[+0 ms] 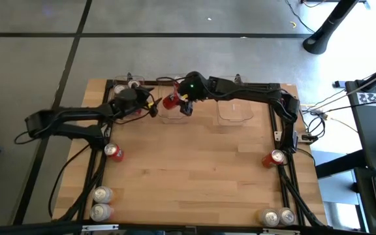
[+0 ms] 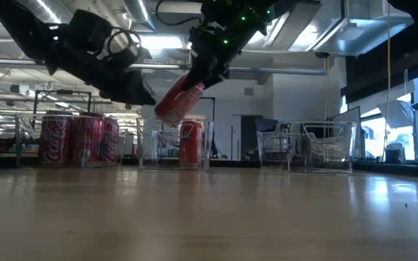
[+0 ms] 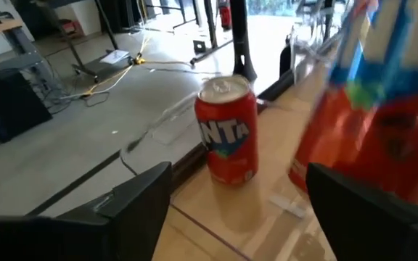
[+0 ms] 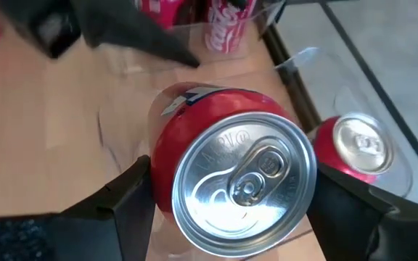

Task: Sort soda cans
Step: Put the orange soda can into the middle transparent bin

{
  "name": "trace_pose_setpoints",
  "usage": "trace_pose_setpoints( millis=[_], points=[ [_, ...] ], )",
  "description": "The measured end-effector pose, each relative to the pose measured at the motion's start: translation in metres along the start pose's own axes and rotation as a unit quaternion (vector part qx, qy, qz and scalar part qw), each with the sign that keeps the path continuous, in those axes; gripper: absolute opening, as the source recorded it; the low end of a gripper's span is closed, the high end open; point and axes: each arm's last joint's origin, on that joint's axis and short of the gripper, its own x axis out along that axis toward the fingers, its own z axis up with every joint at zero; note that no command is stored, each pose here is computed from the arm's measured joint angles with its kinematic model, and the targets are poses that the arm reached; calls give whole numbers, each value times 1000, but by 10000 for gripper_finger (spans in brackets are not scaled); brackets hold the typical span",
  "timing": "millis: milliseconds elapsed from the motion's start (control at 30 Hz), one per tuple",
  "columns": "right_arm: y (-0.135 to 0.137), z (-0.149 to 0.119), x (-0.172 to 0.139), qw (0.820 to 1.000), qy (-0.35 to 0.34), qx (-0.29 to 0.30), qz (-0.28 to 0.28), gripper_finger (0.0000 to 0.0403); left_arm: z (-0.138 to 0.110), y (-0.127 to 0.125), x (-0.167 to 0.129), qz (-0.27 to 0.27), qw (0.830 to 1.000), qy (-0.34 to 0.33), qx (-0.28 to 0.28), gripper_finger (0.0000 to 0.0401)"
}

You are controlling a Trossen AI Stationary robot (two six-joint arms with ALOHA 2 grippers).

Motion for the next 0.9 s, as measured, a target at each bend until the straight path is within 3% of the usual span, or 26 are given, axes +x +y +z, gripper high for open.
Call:
trace_pose_setpoints(
  millis=[500,900],
  points=[
    [0,13,6,997,-76,2,-11,283,-9,-5,11,-30,999,19,17,278],
    [-14,-10,51,998,-33,11,-56,281,2,3,-5,18,1000,5,5,278]
  ],
)
